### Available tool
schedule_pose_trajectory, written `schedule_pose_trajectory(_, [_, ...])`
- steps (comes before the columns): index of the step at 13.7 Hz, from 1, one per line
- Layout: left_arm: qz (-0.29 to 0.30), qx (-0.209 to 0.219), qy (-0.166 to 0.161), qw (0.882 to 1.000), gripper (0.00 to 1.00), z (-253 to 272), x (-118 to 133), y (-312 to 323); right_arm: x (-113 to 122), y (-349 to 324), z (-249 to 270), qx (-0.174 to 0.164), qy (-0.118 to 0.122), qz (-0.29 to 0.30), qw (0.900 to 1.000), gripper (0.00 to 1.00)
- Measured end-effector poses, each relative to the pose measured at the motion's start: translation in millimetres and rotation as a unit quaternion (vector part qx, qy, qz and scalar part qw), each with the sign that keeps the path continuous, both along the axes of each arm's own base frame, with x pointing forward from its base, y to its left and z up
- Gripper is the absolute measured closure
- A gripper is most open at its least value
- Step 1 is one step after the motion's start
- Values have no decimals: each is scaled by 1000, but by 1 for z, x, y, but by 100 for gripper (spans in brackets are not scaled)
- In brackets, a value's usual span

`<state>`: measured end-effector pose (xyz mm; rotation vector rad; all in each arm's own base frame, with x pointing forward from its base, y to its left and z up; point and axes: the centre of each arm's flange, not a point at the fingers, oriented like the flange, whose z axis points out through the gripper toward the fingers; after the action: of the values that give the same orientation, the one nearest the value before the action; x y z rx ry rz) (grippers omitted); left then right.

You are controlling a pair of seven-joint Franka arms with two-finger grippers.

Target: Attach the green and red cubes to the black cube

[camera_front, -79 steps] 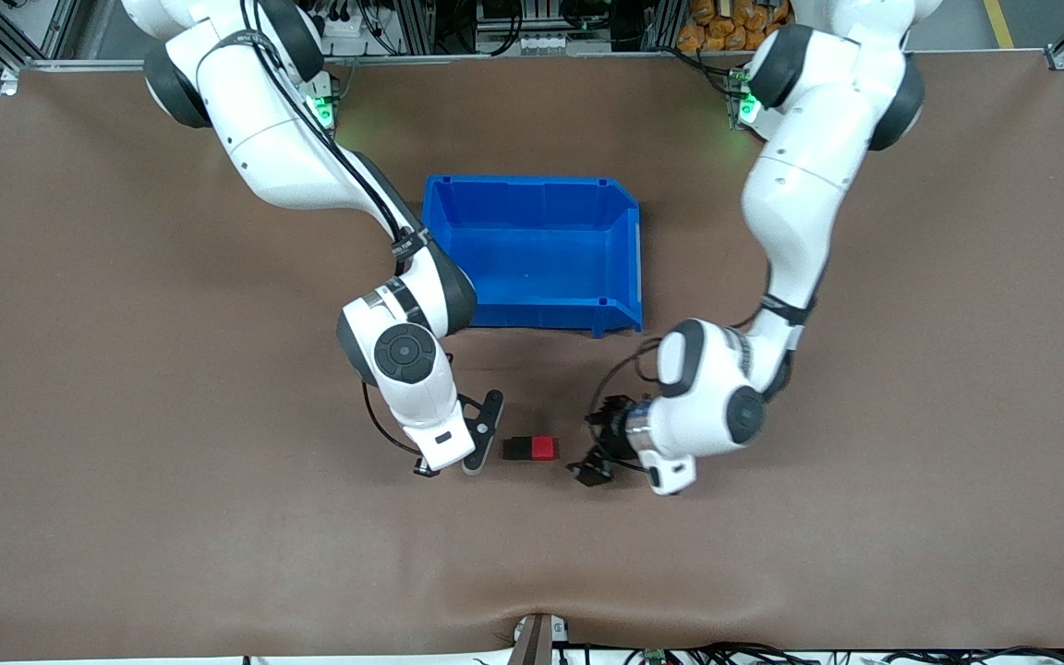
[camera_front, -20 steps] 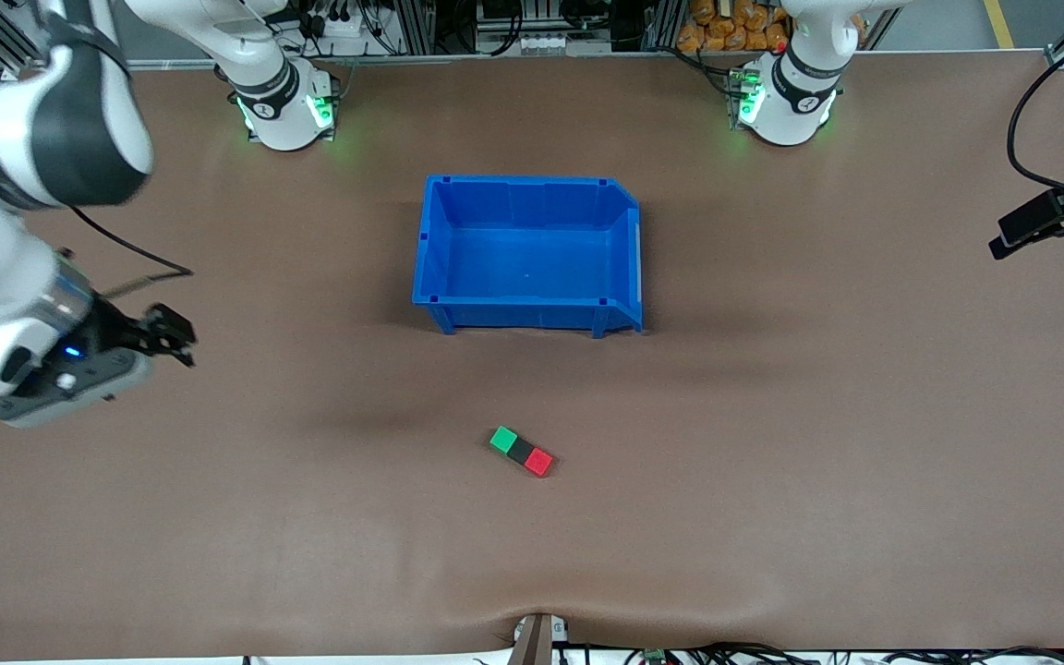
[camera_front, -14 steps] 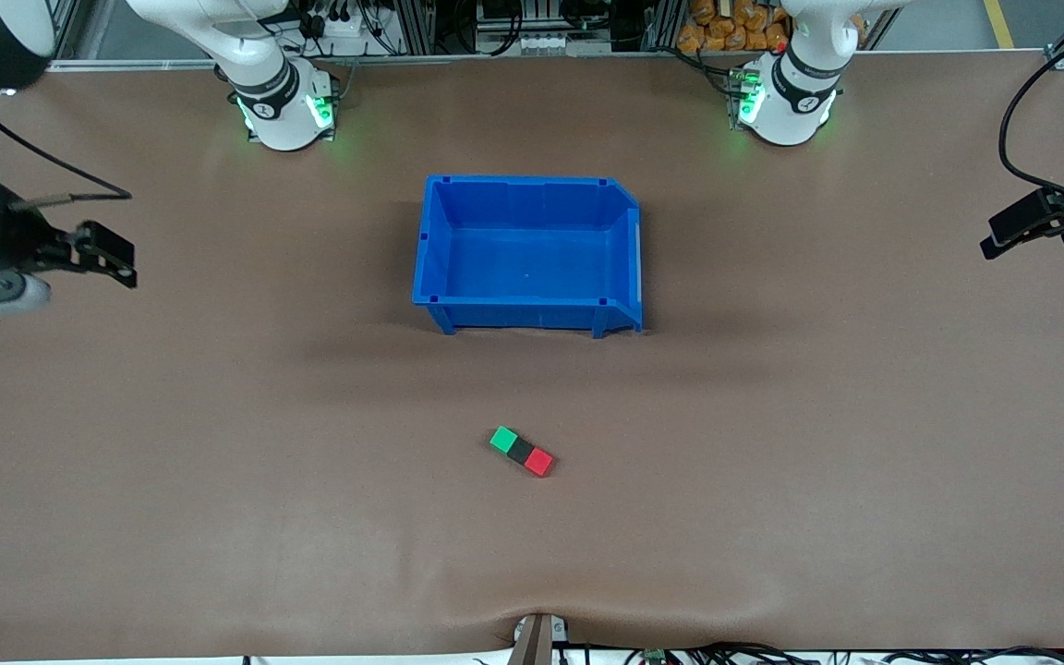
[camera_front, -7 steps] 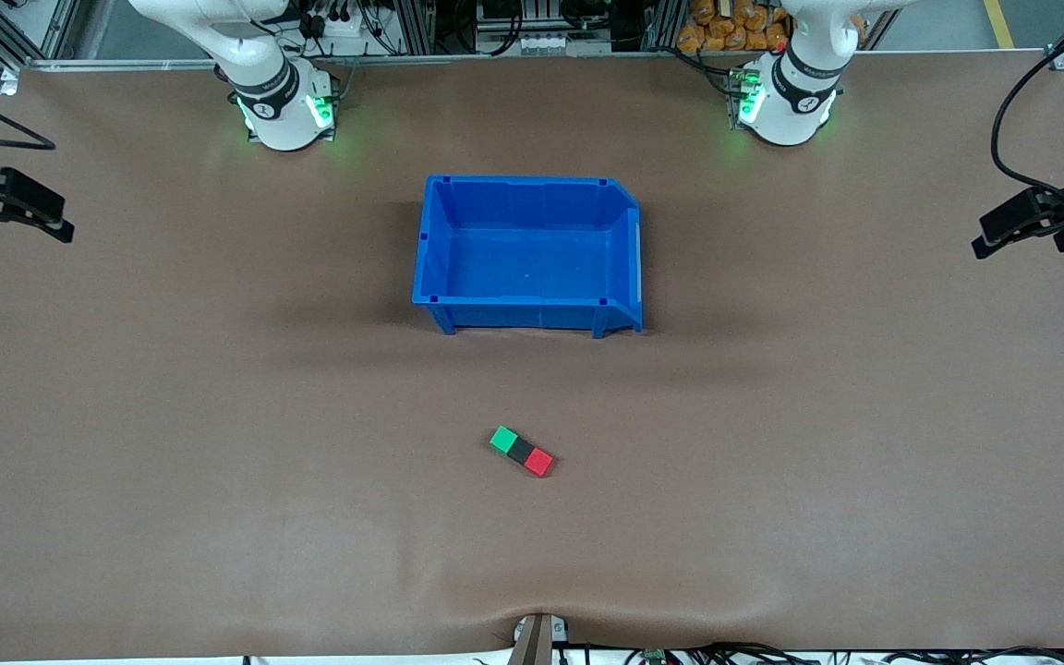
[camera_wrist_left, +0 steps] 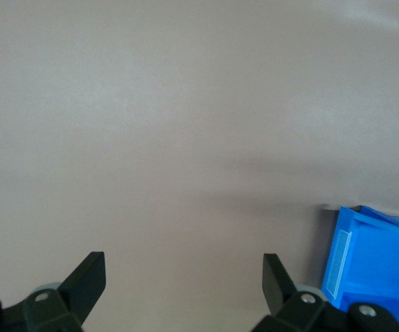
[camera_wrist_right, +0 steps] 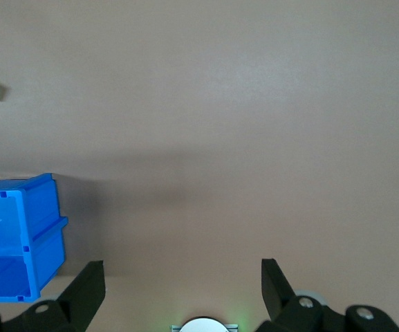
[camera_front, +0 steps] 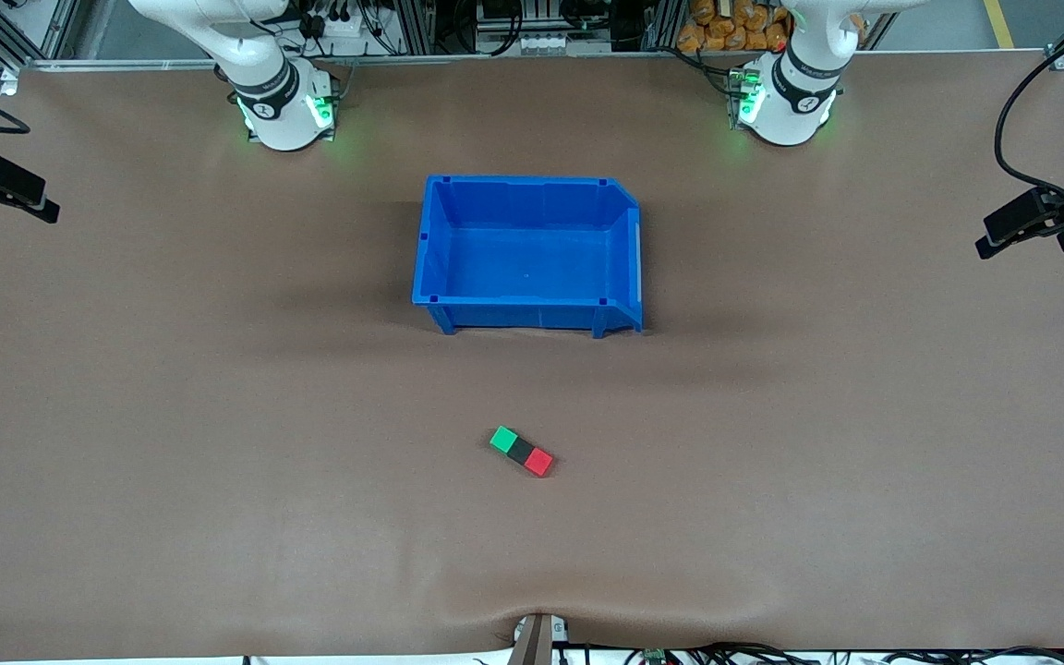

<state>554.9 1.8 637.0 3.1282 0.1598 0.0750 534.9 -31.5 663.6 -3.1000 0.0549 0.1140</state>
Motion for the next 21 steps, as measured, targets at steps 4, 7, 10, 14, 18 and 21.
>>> schedule_pose_trajectory(4, [1, 0, -7, 1000, 0, 8, 0, 1, 0, 0, -3, 0, 3, 0, 1000, 0])
schedule_pose_trajectory(7, [1, 0, 1, 1000, 0, 10, -3, 1, 0, 0, -5, 0, 4, -1, 1000, 0])
schedule_pose_trajectory(10, [-3, 0, 7, 1000, 0, 16, -6, -3, 1, 0, -4, 0, 3, -1, 1000, 0])
schedule_pose_trajectory(14, [-4, 0, 10, 1000, 0, 16, -7, -4, 1, -1, -4, 0, 3, -2, 1000, 0])
schedule_pose_trajectory(18, [-4, 0, 18, 1000, 0, 13, -7, -5, 1, -3, -5, 0, 3, -3, 1000, 0])
schedule_pose_trajectory(21, [-4, 0, 20, 1000, 0, 12, -7, -5, 1, -3, -5, 0, 3, -3, 1000, 0])
